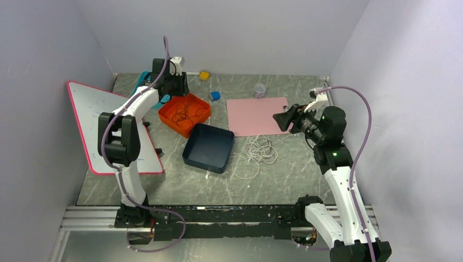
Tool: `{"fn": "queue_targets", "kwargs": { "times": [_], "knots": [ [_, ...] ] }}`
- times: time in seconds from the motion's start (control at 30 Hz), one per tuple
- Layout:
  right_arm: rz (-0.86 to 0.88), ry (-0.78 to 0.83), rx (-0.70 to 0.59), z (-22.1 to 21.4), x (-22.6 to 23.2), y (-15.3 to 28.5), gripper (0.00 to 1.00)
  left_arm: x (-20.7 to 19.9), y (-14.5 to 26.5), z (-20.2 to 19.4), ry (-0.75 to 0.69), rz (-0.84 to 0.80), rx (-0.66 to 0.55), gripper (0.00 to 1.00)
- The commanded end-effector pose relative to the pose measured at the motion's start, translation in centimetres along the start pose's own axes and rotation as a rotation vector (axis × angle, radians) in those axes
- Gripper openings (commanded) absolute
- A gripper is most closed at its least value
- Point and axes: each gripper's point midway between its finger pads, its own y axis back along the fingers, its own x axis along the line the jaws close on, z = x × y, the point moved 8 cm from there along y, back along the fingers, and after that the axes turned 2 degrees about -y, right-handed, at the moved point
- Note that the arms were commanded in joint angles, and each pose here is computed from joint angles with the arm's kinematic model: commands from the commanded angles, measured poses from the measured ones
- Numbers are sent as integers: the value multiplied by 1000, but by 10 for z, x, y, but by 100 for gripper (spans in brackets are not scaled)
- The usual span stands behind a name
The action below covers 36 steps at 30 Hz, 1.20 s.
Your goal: Untangle the cables
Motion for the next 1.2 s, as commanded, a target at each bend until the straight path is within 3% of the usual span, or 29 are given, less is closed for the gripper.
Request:
{"fn": "queue_targets", "kwargs": {
  "times": [0.0, 0.3, 0.53, 0.8, 1.17],
  "knots": [
    [-6, 1, -12, 0, -1, 0, 60, -3, 21, 13, -9, -10, -53, 45],
    [-201, -99, 67, -15, -23, -6, 60, -55, 72, 14, -23, -83, -131, 45],
    [-392, -257, 130, -40, -42, -10, 60, -131, 91, 3, -75, -240, -140, 46],
    [-479, -501, 197, -84, -55, -23, 60, -197, 84, -25, -124, -366, -100, 46],
    [-552, -854, 162, -129, -66, -44, 61, -264, 52, -70, -188, -471, -9, 44]
  ]
}}
